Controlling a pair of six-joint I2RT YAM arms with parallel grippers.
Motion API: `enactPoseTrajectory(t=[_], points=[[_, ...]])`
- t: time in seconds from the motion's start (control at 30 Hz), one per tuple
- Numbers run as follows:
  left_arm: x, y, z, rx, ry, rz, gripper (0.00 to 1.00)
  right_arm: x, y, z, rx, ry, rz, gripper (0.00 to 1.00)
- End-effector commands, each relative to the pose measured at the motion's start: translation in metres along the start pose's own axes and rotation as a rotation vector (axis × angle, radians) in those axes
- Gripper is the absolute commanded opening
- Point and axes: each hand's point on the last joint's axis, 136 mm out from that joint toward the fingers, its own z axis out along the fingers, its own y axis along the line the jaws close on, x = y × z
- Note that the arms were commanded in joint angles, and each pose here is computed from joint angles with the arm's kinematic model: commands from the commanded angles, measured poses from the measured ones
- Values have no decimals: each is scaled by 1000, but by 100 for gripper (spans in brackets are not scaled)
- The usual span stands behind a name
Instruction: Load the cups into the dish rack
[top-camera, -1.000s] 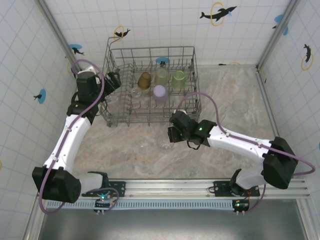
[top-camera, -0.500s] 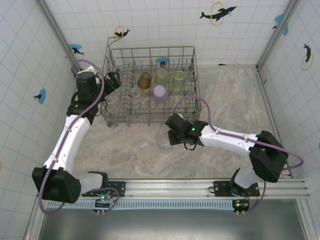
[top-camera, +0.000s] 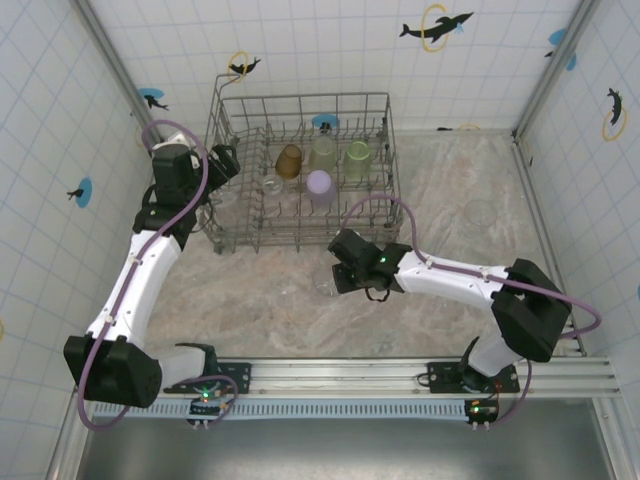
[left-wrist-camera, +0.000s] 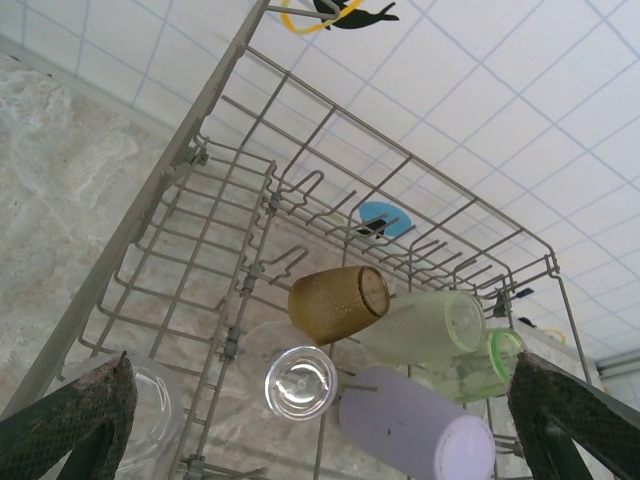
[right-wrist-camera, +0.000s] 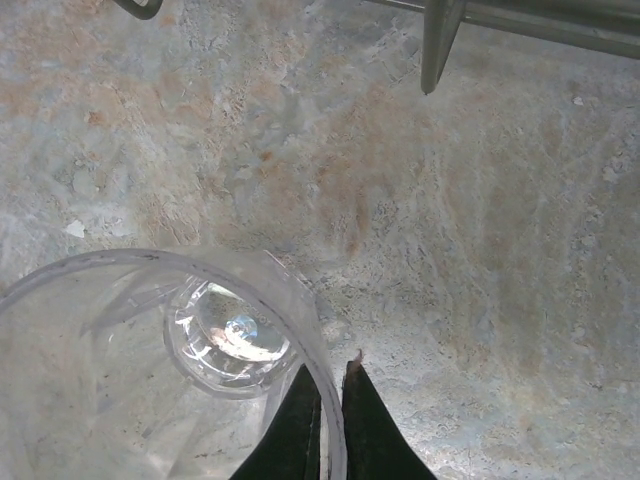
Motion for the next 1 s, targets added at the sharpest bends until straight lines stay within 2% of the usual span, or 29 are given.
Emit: enactPoseTrajectory(t=[0.0,0.5,0.7,0.97], points=[[0,-1,-6,-11,0,24,98,-5,-1,-13,20,-19,-14,0],[-4,-6,-9,7,-6,23,98,-8,-25,-45,77,-59,4,0],[-6,-10,-11,24,-11,28,98,-4,-63,-59,178,-26,38,0],[-4,-12,-11,39,-1,38,98,-7,-118,-85,264,-44,144,0]])
